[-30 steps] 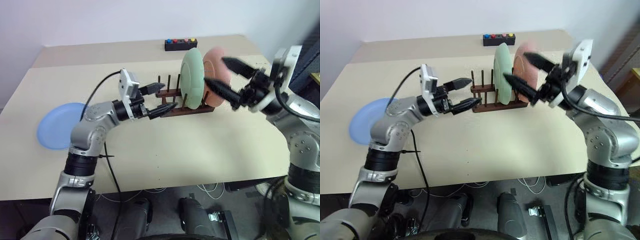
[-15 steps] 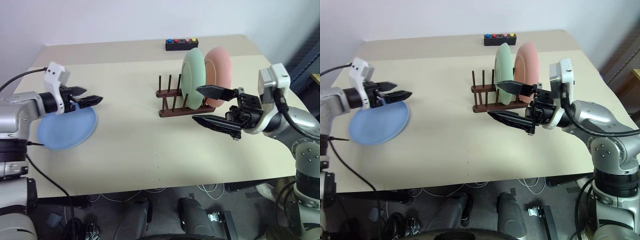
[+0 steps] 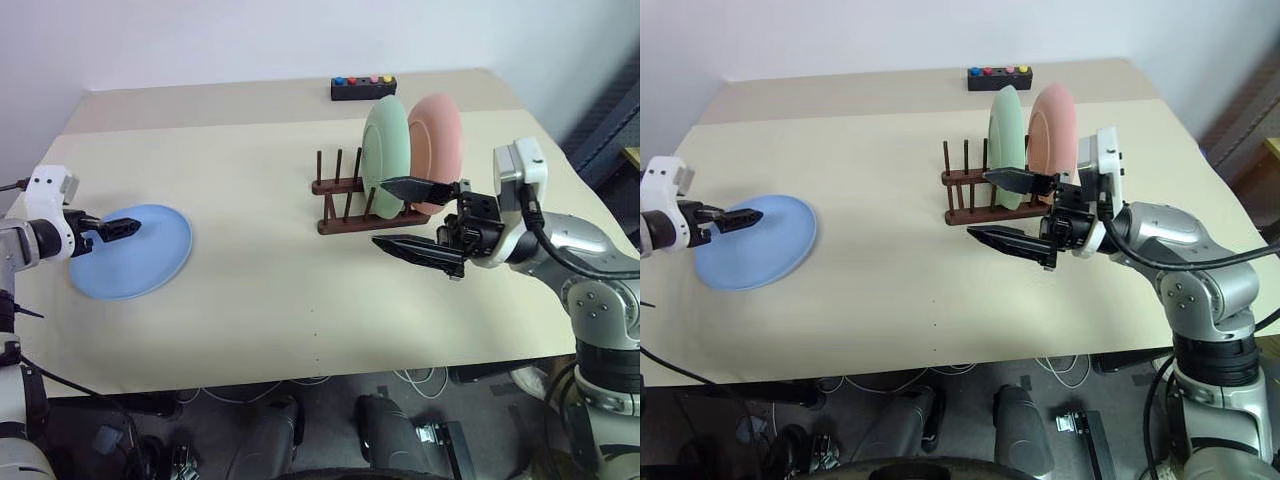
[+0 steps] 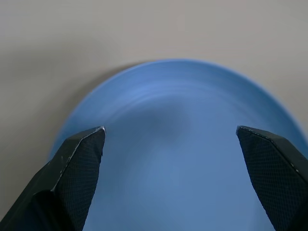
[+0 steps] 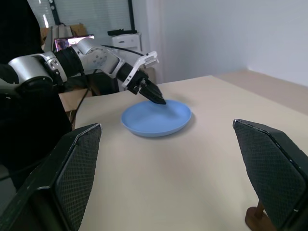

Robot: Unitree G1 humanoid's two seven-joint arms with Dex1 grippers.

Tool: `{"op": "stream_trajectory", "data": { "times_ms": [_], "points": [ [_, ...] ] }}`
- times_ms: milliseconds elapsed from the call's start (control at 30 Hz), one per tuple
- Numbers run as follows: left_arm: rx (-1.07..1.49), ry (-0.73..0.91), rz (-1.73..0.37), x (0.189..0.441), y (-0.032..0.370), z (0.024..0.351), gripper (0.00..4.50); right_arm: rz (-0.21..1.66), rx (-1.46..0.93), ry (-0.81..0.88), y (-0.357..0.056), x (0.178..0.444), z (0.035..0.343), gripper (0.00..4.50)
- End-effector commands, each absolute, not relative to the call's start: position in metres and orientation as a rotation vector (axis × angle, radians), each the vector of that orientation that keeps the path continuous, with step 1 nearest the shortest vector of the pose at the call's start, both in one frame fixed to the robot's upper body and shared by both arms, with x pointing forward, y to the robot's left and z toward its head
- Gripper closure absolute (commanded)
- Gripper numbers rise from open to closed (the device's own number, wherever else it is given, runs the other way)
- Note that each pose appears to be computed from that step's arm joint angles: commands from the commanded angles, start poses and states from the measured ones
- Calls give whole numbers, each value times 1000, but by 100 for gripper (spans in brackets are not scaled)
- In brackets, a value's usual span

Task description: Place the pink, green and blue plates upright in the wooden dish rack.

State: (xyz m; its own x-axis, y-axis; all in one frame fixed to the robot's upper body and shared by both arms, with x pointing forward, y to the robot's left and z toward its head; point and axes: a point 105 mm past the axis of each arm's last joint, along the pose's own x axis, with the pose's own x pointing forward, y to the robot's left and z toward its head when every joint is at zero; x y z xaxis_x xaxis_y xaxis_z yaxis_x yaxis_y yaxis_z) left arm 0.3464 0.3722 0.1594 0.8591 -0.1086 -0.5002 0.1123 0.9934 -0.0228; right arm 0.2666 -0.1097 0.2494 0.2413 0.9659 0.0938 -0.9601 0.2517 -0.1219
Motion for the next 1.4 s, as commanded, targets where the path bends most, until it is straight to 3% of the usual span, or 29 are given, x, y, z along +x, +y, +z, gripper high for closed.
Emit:
{"op": "stream_trajectory", "data": {
  "times_ms": [33,367,567,733,1333,1400],
  "points": [
    [3,484,32,341,404,172,0,1312,-64,-210,-110,267,258,2],
    [-218,602,82,317,426,169,0,1303,-73,-205,-108,270,254,2],
    [-216,694,102,310,432,172,0,1296,-69,-201,-109,268,253,2],
    [-195,825,140,298,437,153,0,1281,-68,-199,-110,267,251,2],
    [-181,857,79,322,411,129,0,1243,-72,-187,-114,267,251,2],
    [-189,861,70,323,407,126,56,1240,-71,-185,-114,267,251,0]
  ]
}}
